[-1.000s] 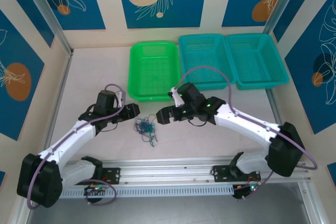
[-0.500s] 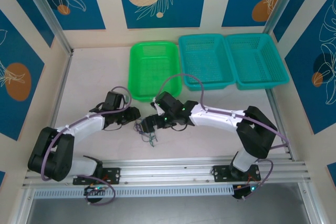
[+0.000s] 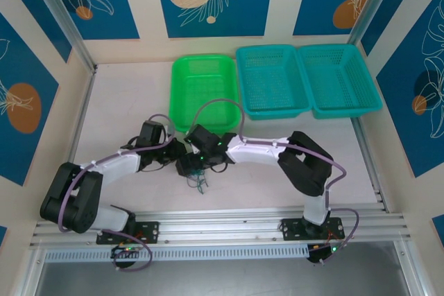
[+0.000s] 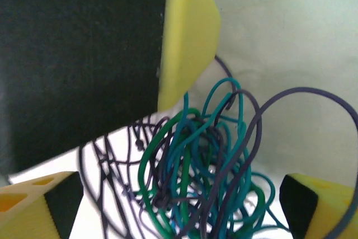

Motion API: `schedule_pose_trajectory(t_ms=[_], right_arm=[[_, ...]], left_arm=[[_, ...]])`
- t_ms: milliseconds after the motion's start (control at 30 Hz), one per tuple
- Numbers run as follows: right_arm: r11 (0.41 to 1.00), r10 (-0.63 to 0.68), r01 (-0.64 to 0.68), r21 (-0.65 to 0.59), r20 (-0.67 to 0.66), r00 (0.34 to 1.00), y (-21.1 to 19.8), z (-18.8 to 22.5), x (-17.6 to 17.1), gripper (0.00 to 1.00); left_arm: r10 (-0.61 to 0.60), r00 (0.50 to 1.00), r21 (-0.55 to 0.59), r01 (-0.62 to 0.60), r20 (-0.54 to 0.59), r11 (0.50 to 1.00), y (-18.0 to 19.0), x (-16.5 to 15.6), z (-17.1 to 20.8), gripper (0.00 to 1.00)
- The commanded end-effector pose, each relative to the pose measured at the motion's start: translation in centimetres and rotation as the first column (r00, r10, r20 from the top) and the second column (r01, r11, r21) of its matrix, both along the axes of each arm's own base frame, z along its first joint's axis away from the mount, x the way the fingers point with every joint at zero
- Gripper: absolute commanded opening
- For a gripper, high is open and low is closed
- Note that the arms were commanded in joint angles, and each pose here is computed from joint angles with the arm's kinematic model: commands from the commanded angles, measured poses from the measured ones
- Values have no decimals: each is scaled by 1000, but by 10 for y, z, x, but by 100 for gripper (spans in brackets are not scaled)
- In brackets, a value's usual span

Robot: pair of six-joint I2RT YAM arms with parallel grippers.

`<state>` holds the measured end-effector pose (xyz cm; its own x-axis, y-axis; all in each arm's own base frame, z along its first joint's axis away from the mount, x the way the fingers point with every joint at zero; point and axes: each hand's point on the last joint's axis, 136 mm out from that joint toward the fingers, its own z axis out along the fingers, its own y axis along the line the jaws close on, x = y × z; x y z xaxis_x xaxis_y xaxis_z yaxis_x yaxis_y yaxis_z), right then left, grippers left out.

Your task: Untangle the cables

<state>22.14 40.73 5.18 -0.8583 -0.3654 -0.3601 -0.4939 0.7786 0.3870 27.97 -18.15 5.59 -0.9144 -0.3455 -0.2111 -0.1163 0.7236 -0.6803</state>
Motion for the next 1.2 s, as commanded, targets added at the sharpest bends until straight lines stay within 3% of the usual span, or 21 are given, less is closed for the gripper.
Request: schedule_pose_trajectory(t_ms=[0, 100, 233, 300, 533, 700, 833, 967, 1067, 1167], right_arm=[[997, -3, 5, -74, 29, 1000, -4, -12, 4, 86], [994, -13, 16, -110, 30, 999, -9, -20, 5, 75], [983, -49, 57, -175, 51, 997, -34, -28, 8, 39], [981, -74, 82, -175, 52, 996, -48, -30, 7, 28], [979, -165, 163, -122, -8, 986, -99, -40, 2, 32], [979, -139, 138, -151, 3, 990, -107, -39, 0, 32], [997, -51, 52, -60, 16, 999, -85, -22, -2, 21], [999, 33, -33, 39, 12, 999, -67, -8, -5, 12], [997, 71, -72, 25, 14, 997, -70, -8, -3, 8], [993, 115, -115, 1, 14, 993, -76, -8, -4, 6]], left_arm=[[-25, 1000, -20, 25, -7, 999, -4, -6, -1, 2], [-23, 1000, -6, 23, 0, 1000, -1, -8, 0, 0], [31, 997, 52, -34, 64, 998, 16, -7, 10, 0], [80, 991, 93, -90, 106, 992, 33, -6, 19, 0], [215, 956, 177, -251, 200, 952, 90, -12, 37, 0], [193, 953, 171, -236, 235, 956, 91, -16, 40, 0], [114, 952, 83, -143, 283, 986, 68, -15, 50, 0], [0, 933, 92, -36, 361, 995, 45, -18, 65, 38], [-98, 893, 152, 33, 440, 988, 34, -22, 79, 55], [-235, 792, 253, 106, 563, 962, 23, -28, 101, 65]])
